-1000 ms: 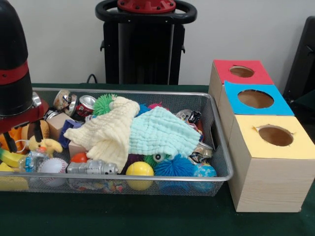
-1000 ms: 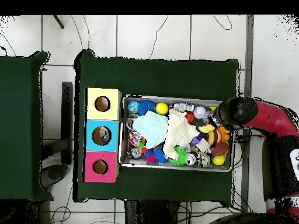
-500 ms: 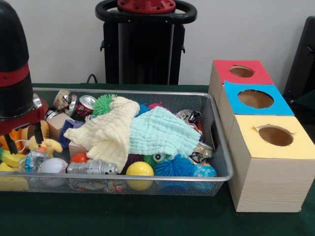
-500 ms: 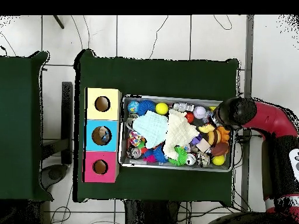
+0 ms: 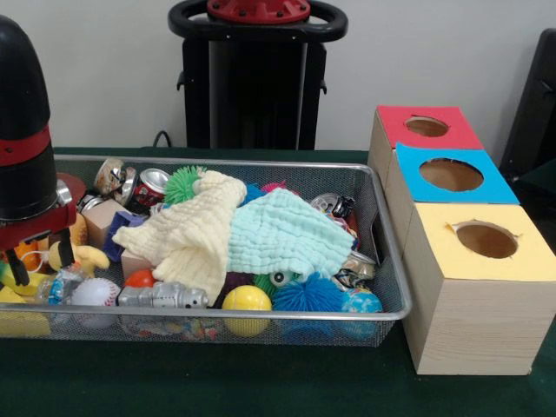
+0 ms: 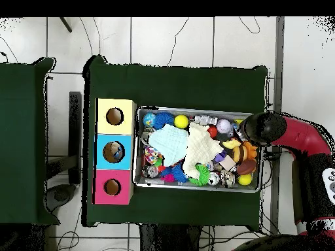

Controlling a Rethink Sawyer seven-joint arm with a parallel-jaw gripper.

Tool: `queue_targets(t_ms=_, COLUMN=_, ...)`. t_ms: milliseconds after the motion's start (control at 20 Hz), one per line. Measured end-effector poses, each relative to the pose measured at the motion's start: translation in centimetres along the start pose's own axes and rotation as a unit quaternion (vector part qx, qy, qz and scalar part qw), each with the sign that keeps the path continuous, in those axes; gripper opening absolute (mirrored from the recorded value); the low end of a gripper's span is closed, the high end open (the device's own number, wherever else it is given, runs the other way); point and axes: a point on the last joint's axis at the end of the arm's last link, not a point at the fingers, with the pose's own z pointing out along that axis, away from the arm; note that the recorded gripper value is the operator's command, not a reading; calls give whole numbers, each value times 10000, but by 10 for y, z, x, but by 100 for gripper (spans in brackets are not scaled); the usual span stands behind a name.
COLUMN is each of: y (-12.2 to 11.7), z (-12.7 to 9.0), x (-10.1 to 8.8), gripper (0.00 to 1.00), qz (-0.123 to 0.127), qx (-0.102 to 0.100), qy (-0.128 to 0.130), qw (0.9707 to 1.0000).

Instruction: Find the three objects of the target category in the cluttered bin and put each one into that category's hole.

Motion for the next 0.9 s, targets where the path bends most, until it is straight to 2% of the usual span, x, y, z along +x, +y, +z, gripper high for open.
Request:
queue_targets(t_ms=450, y=5, z=16, x=3, gripper=100, qz=13, qx=-77, qy=-11, qw=10000)
queue_targets(t_ms=900, y=5, z=18, x=4, gripper=100, qz=25, qx=-105, qy=-32, qw=9999)
